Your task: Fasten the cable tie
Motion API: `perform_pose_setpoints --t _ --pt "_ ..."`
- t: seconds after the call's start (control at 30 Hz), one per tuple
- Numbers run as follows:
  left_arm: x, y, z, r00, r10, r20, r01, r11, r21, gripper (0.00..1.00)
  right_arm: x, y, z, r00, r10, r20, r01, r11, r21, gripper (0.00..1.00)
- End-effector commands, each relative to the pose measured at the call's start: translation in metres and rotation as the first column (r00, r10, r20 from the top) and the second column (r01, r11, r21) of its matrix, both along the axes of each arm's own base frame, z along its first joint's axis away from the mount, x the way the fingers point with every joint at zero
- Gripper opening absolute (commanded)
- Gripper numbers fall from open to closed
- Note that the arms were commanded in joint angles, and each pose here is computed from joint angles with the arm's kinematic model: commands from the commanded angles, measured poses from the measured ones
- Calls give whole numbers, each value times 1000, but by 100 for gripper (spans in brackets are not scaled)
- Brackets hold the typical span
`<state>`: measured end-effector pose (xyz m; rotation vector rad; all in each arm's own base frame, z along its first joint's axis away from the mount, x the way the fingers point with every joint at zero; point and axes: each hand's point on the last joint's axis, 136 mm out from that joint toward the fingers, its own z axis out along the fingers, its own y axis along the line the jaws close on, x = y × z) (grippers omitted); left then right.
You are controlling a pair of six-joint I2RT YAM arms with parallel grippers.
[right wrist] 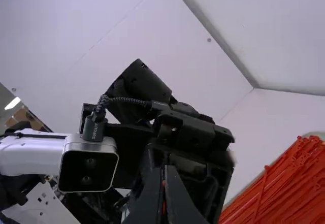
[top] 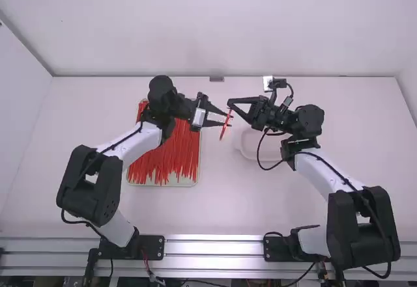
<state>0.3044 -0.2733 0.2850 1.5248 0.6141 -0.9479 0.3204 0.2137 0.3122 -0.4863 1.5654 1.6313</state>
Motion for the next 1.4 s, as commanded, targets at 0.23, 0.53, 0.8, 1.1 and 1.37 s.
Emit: perform_pose_setpoints --t 0.23,0.53,0.8,1.1,1.37 --pt "-16 1 0 997 -77 24 77 997 2 80 -3 -3 10 999 8 35 -8 1000 -2 0" --pt "-15 1 -3 997 -77 -11 77 997 11 99 -4 -3 11 999 10 42 -10 1000 -2 0" --pt "-14 1 1 997 -68 40 68 998 -3 54 -11 8 11 998 41 54 -41 999 -5 0" --pt "-16 0 1 997 -75 35 75 997 -1 2 -10 8 11 998 34 56 -34 999 -1 0" --pt "-15 -1 0 997 -69 20 69 998 1 2 -8 6 12 998 22 56 -22 1000 0 0"
